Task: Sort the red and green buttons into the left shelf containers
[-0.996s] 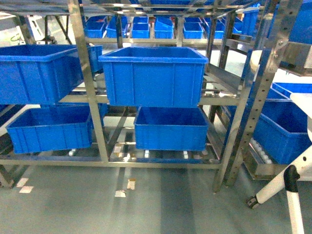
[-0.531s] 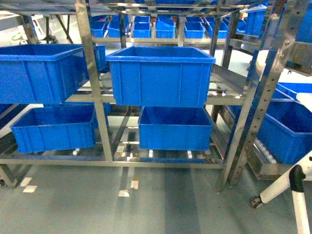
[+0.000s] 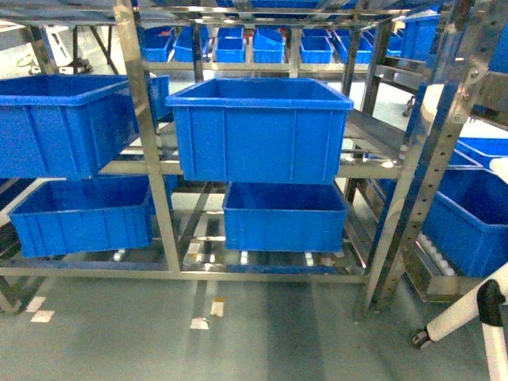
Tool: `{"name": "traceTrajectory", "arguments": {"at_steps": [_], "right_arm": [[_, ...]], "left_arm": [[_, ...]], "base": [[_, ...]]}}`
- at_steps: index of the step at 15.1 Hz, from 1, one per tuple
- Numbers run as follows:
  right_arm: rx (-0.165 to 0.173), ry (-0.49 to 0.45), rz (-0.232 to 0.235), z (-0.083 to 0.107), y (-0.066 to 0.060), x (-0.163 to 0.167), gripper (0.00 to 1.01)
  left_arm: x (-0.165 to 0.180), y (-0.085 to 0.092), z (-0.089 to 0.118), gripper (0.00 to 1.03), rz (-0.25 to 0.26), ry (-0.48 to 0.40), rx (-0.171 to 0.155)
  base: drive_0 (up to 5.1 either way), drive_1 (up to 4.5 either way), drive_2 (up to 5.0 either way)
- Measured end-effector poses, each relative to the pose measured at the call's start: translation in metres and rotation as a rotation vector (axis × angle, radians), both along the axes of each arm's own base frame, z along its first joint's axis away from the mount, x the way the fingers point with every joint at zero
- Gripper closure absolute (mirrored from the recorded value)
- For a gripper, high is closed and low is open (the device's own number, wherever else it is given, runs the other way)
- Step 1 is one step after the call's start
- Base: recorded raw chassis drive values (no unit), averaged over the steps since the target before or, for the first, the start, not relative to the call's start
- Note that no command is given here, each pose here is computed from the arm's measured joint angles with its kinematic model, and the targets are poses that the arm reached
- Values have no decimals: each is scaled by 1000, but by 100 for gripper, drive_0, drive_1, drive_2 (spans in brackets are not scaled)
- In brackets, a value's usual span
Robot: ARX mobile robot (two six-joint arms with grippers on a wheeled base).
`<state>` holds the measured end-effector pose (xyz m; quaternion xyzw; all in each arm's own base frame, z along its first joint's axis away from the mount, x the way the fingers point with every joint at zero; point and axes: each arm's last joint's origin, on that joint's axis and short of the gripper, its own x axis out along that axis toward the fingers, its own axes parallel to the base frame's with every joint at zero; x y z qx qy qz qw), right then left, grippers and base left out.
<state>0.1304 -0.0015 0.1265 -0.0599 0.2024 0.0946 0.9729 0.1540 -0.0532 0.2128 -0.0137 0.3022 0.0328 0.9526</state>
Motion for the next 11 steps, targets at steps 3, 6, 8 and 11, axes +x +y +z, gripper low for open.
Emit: {"name": "traceTrajectory", "arguments": {"at_steps": [3, 6, 8, 11], "right_arm": [[0, 3, 0, 0, 0, 0, 75], [0, 6, 0, -1, 0, 0, 75], [0, 3, 0, 0, 0, 0, 75], [0, 2, 0, 0, 0, 0, 75]], "left_arm": [[0, 0, 0, 77, 0, 2, 1], [0, 0, -1, 77, 0, 4, 2], [0, 0, 0, 77, 1, 2, 2], [0, 0, 0, 77, 2, 2, 2]], "base": [[7, 423, -410], [8, 424, -409], [3, 418, -412], [6, 423, -411]]}}
